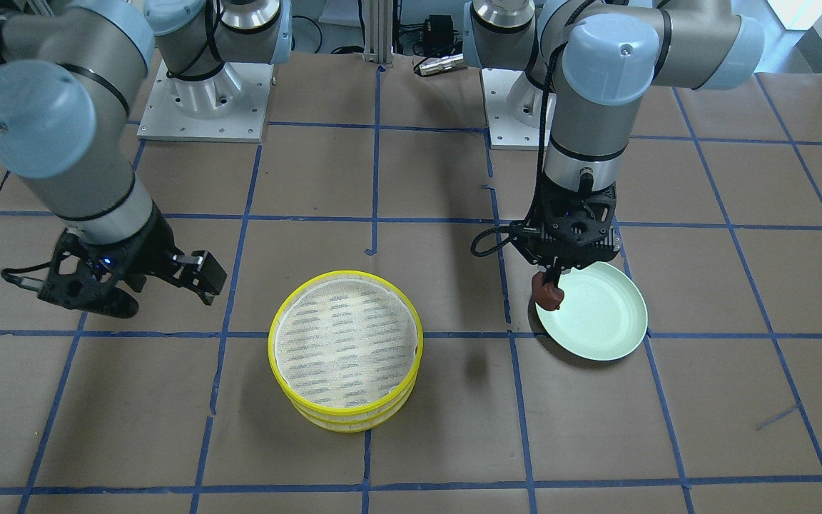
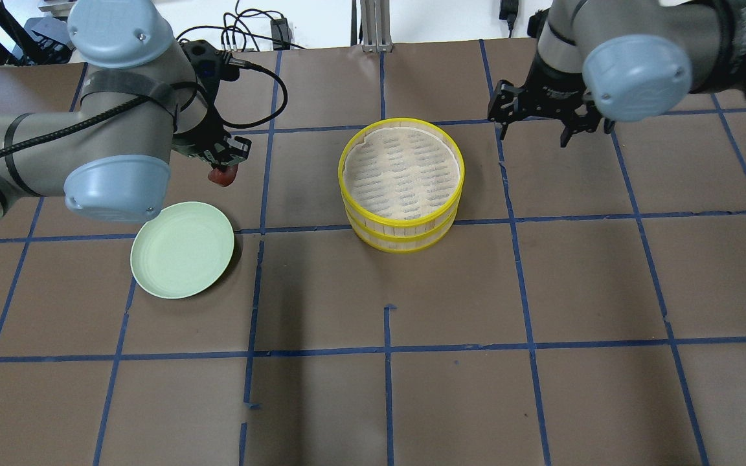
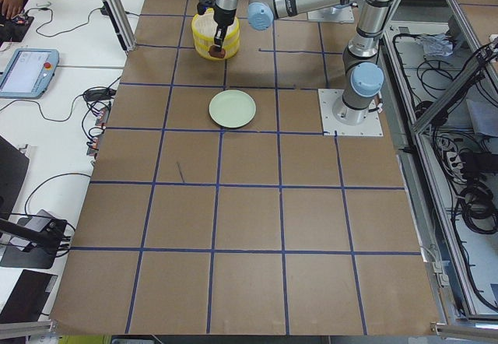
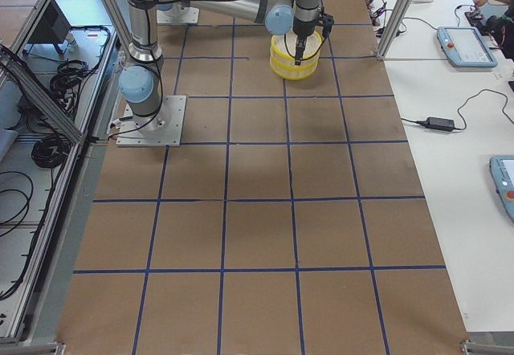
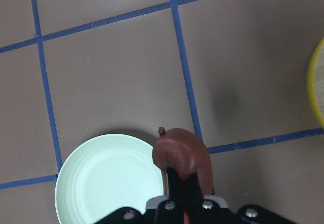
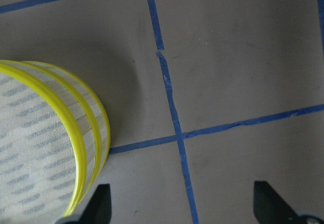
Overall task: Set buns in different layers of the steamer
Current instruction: 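Carry the brown bun into the top steamer tier with the left gripper and release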
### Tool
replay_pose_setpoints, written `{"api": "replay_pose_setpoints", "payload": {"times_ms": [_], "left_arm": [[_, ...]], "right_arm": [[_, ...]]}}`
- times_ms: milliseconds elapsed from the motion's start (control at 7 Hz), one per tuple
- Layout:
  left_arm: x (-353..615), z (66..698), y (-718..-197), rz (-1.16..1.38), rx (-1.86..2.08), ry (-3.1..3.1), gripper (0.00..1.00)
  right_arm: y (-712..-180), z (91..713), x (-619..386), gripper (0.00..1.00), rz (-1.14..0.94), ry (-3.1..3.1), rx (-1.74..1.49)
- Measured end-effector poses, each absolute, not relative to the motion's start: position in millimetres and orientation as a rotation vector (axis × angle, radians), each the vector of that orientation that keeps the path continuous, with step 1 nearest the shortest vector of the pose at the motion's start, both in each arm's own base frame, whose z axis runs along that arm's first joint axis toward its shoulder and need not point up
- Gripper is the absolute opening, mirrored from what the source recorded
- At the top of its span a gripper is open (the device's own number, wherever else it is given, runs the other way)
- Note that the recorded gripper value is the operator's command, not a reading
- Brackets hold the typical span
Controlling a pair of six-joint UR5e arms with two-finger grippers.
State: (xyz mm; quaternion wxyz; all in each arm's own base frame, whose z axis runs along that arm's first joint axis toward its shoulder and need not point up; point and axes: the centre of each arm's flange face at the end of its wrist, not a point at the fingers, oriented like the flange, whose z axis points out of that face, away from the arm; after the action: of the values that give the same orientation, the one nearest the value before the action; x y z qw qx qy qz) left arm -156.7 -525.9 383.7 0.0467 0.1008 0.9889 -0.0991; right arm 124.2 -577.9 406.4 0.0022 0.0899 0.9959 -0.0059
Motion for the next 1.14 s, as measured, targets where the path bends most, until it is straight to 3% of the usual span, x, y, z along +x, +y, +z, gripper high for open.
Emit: {"api": "replay_pose_setpoints", "payload": {"times_ms": [429,1000,1143], "left_arm": [[-181,363,-557,-0.393,0.251,3.154,0.11],[-239,361,-562,-0.468,0.087,3.328,0.16],[-270,358,-563,-0.497,0.018,3.376,0.99]], "right_arm": [[-518,503,143,1.00,-0.027,3.136,0.104],[-504,506,141,1.00,-0.013,3.218,-0.116],[-508,512,132,1.00,-0.029,3.201,-0.097]]}}
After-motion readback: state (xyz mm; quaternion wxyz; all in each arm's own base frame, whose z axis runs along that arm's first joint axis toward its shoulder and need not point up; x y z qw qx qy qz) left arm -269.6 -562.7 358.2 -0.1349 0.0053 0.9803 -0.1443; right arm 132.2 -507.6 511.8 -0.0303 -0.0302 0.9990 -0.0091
